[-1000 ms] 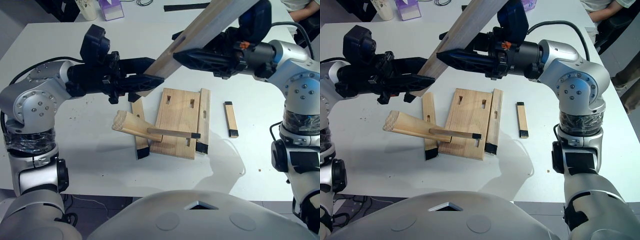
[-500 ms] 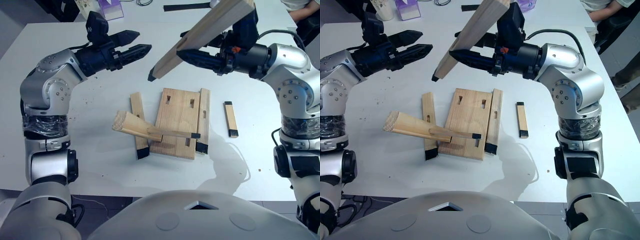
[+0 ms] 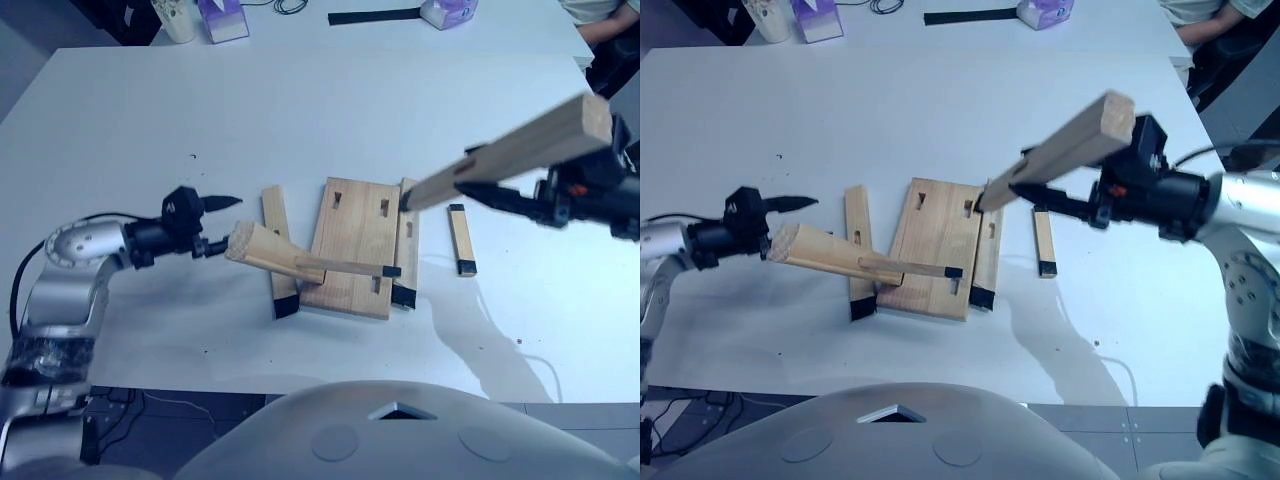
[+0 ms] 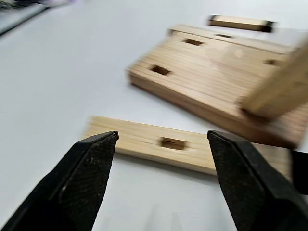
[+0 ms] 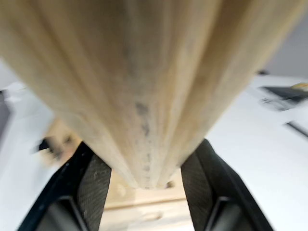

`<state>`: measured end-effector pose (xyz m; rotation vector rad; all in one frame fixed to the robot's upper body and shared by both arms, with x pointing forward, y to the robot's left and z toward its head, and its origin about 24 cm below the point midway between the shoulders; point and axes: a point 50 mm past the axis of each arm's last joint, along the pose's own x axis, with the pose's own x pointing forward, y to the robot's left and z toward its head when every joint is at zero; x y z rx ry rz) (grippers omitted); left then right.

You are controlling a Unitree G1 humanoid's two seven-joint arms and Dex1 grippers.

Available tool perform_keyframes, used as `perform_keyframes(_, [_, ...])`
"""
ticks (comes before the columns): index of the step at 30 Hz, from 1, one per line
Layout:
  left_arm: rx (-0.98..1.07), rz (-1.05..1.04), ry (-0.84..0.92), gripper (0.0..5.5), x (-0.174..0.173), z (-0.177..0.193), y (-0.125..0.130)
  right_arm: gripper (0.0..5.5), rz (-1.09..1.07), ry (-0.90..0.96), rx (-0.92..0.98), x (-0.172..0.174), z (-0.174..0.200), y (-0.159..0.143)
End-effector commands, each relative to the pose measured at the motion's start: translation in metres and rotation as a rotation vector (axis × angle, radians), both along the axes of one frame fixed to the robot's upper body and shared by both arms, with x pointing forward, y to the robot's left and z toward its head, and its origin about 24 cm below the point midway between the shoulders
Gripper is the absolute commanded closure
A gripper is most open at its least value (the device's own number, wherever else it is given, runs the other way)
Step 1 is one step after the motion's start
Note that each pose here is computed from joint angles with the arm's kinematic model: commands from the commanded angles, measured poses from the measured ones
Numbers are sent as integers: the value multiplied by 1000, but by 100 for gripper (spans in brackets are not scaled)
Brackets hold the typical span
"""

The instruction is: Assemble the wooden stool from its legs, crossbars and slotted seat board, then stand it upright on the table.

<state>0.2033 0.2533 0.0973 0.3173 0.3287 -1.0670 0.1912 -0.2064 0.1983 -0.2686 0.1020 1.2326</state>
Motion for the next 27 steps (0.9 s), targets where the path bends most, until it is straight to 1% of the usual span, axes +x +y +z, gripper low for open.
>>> perform_keyframes(1, [-1, -13, 21, 206, -12, 3, -3, 349, 70, 31, -30, -17, -2, 9])
perform_keyframes(4, [-12, -30, 28, 206, -14, 4, -10, 349, 100, 61, -34, -24, -11, 16])
perform_keyframes(8, [-17, -53, 37, 206, -13, 5, -14, 349, 110, 104, -65, -32, -25, 17])
perform_keyframes(12, [-21, -67, 36, 206, -9, 6, -16, 349, 102, 115, -56, -35, -37, 19])
perform_keyframes(15, [-22, -84, 36, 206, -6, 8, -18, 349, 79, 112, -39, -36, -45, 21])
perform_keyframes(20, [-19, -106, 40, 206, -3, 10, -19, 349, 71, 88, -14, -36, -49, 27])
perform_keyframes(27, [-22, -128, 44, 206, 1, 10, -22, 349, 69, 65, -27, -34, -58, 31])
